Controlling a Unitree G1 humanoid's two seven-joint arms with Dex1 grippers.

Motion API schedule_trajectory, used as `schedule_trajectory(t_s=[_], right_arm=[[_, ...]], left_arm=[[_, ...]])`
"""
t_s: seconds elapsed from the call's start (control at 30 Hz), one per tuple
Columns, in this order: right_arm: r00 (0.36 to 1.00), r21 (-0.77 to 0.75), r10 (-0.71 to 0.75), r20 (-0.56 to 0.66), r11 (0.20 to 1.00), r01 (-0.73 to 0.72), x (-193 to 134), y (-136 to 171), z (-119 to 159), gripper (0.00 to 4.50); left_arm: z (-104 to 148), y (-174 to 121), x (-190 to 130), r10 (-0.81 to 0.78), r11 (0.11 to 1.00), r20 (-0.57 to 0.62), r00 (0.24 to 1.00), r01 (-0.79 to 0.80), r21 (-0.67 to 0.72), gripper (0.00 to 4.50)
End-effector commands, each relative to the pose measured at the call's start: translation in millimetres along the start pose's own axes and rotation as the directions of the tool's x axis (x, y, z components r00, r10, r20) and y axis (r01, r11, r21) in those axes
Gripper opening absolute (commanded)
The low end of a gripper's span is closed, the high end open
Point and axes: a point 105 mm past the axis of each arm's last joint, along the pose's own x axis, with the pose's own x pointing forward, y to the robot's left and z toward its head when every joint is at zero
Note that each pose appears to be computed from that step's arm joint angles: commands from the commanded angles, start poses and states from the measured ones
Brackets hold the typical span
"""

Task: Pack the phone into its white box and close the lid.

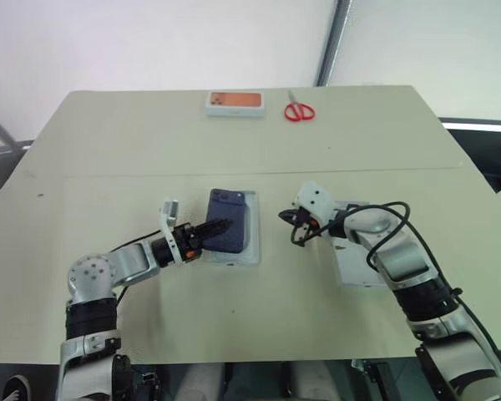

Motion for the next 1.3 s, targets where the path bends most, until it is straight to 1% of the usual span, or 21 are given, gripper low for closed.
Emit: schedule_trajectory(t_s=[0.03,0.13,0.2,0.27,0.4,0.47,0.6,0.9,1.07,1.17,1.2,1.3], right_arm=[[0.999,-0.025,-0.011,0.051,1.000,0.012,1,-3,15,0.00],[0.999,-0.025,-0.009,0.052,1.000,0.011,3,-3,16,0.00],[0.999,-0.025,-0.009,0.052,1.000,0.010,4,-3,17,0.00],[0.999,-0.027,-0.009,0.052,1.000,0.010,4,-4,17,0.00],[0.998,-0.028,-0.008,0.055,1.000,0.009,6,-4,18,0.00],[0.998,-0.031,-0.007,0.056,0.999,0.009,6,-4,18,0.00],[0.999,-0.031,-0.008,0.051,0.999,0.010,6,-4,16,0.00],[0.998,-0.016,-0.003,0.066,1.000,0.005,9,-2,20,0.00],[0.997,0.003,-0.010,0.079,1.000,0.010,10,-3,21,0.00],[0.997,0.003,-0.037,0.064,0.999,0.037,10,-7,16,0.00],[0.998,-0.001,-0.040,0.057,0.999,0.040,10,-8,14,0.00],[0.999,-0.012,-0.038,0.033,0.999,0.038,12,-6,6,0.00]], left_arm=[[7,-9,-1,-0.003,0.998,-0.009,1.000,0.004,0.056,4.19],[9,-17,-2,-0.011,0.995,-0.034,0.999,0.014,0.096,4.19],[5,-18,-2,0.020,0.988,-0.068,0.997,-0.009,0.153,4.19],[0,-18,-3,0.022,0.988,-0.091,0.996,-0.008,0.157,4.19],[-3,-22,-4,0.005,0.985,-0.101,0.995,0.012,0.169,4.19],[-3,-21,-6,0.022,0.982,-0.100,0.995,-0.003,0.187,4.19],[2,-17,-13,0.049,0.981,-0.072,0.996,-0.035,0.190,4.19],[13,-15,-30,0.126,0.953,-0.054,0.991,-0.106,0.285,4.19],[41,5,-44,0.239,0.919,0.069,0.969,-0.248,0.308,4.19],[55,12,-51,0.275,0.889,0.133,0.952,-0.305,0.343,3.34],[57,13,-52,0.281,0.882,0.142,0.949,-0.314,0.352,2.87],[58,21,-48,0.327,0.790,0.160,0.931,-0.363,0.494,1.28]])
